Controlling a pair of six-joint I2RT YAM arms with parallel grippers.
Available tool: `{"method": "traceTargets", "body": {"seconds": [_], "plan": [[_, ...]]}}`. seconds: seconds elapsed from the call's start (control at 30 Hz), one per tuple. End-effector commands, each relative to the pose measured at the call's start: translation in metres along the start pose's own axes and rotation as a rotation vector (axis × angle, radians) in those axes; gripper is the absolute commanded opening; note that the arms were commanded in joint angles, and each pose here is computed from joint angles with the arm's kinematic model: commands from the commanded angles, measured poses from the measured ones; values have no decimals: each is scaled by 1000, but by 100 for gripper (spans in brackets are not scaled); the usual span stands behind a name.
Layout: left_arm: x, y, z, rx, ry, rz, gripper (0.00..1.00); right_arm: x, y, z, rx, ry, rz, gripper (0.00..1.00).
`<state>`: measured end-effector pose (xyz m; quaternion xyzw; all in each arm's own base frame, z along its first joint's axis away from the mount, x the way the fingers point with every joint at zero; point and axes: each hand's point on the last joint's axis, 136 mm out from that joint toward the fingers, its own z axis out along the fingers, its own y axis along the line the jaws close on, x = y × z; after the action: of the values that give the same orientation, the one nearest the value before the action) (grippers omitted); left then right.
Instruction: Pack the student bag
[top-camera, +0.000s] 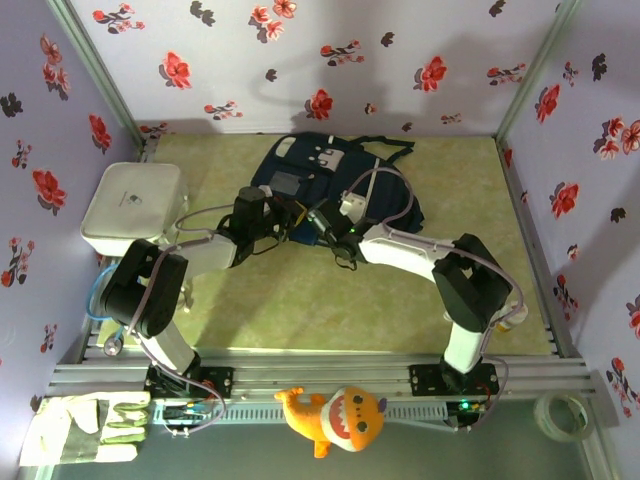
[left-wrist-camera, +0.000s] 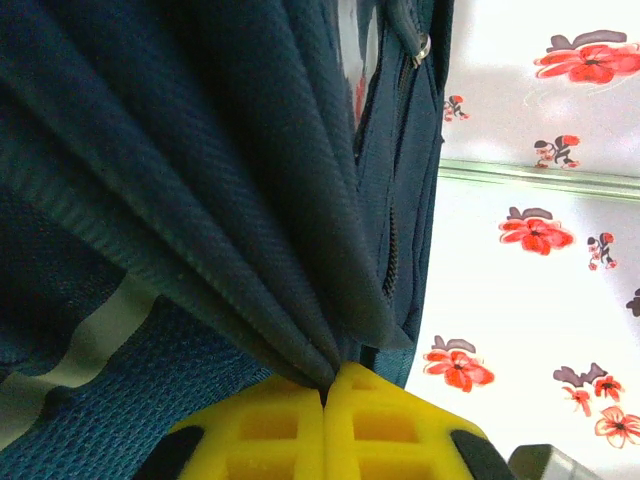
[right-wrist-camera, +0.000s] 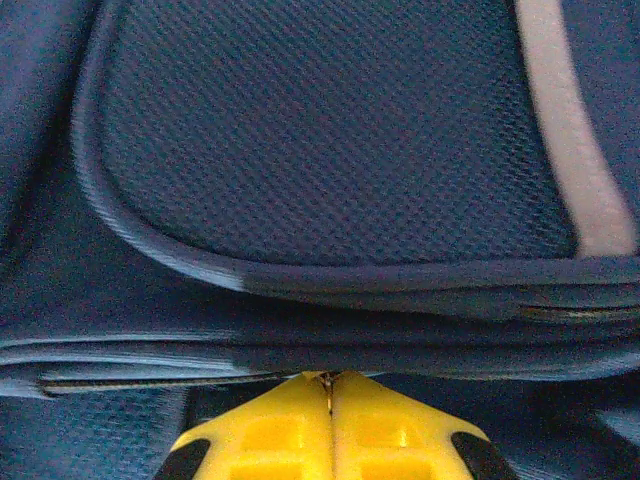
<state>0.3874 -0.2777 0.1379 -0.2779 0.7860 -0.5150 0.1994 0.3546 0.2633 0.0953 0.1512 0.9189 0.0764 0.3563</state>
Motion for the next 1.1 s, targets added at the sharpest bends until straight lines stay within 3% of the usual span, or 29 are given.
{"method": "traceTargets", "body": {"seconds": [0.0,0.1,0.27,0.57,0.8,1.07], "plan": [[-13,-28,-5,72,-35,64,0,9,-63,2,185,18,-51,2],[-13,-25,-4,66,-33,61,0,13,-60,4,141,36,-56,4],[-12,-25,-2,69,-29,58,0,21,-18,14,-34,94,-87,12],[-11,-25,-3,70,-26,58,0,17,-14,20,-9,81,-120,21],[-15,-22,-4,63,-34,59,0,11,-25,15,23,49,-116,7],[-40,5,-9,-8,-70,76,0,3,-91,-9,187,-24,-148,5]]}}
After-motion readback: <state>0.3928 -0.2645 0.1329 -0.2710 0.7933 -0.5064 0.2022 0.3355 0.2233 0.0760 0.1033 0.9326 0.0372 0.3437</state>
